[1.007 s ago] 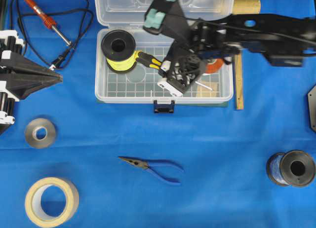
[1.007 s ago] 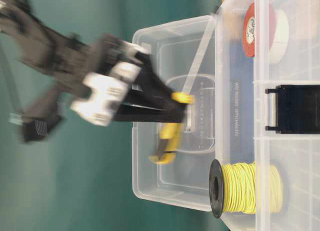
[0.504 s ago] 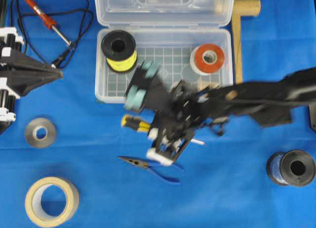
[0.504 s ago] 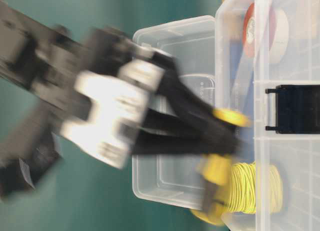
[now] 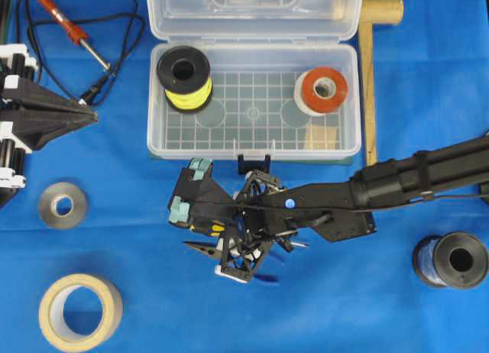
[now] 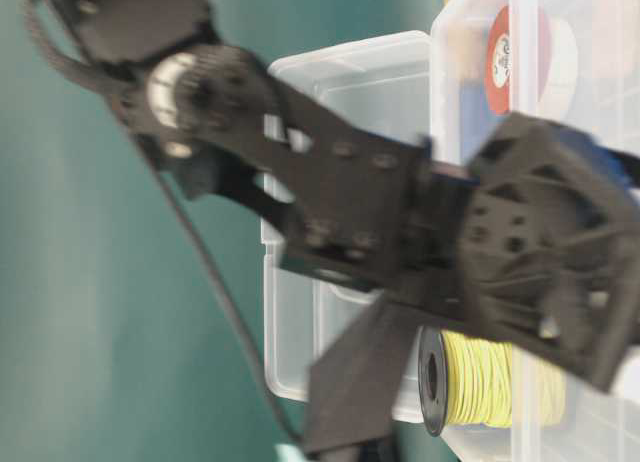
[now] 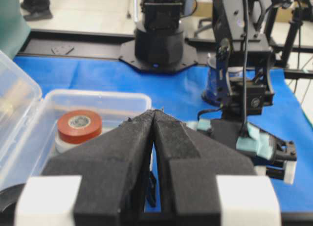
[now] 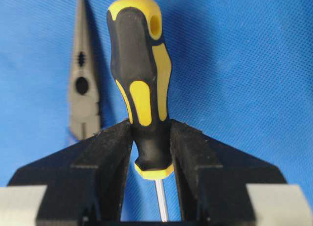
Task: Pick the screwdriver from the toolbox among several items.
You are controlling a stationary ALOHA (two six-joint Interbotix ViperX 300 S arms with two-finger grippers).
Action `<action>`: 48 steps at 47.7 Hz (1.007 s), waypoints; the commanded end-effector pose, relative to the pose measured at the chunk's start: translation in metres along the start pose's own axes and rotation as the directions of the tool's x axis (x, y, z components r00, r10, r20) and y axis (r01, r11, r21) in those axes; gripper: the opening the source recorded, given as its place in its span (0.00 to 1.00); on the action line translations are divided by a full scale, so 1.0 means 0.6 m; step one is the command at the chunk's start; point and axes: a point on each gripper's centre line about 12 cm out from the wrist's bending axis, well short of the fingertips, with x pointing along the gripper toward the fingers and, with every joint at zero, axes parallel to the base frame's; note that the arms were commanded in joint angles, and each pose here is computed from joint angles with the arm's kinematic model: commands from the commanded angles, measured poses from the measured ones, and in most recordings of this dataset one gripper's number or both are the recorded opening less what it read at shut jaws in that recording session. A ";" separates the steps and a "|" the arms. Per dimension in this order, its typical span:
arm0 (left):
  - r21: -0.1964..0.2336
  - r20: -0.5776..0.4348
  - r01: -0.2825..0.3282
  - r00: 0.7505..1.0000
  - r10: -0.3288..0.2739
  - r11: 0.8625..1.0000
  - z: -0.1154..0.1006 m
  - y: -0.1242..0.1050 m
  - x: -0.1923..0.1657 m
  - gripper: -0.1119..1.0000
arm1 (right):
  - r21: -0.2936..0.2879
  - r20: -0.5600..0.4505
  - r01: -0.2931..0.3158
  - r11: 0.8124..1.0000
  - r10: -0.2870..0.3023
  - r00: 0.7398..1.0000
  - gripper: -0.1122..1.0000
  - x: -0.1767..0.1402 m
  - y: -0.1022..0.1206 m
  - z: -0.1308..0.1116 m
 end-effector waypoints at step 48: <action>-0.002 0.005 0.000 1.000 0.000 1.000 0.008 0.000 -0.008 0.10 | -0.223 0.416 0.059 0.973 0.040 0.908 0.80 -0.407 -0.125 -0.102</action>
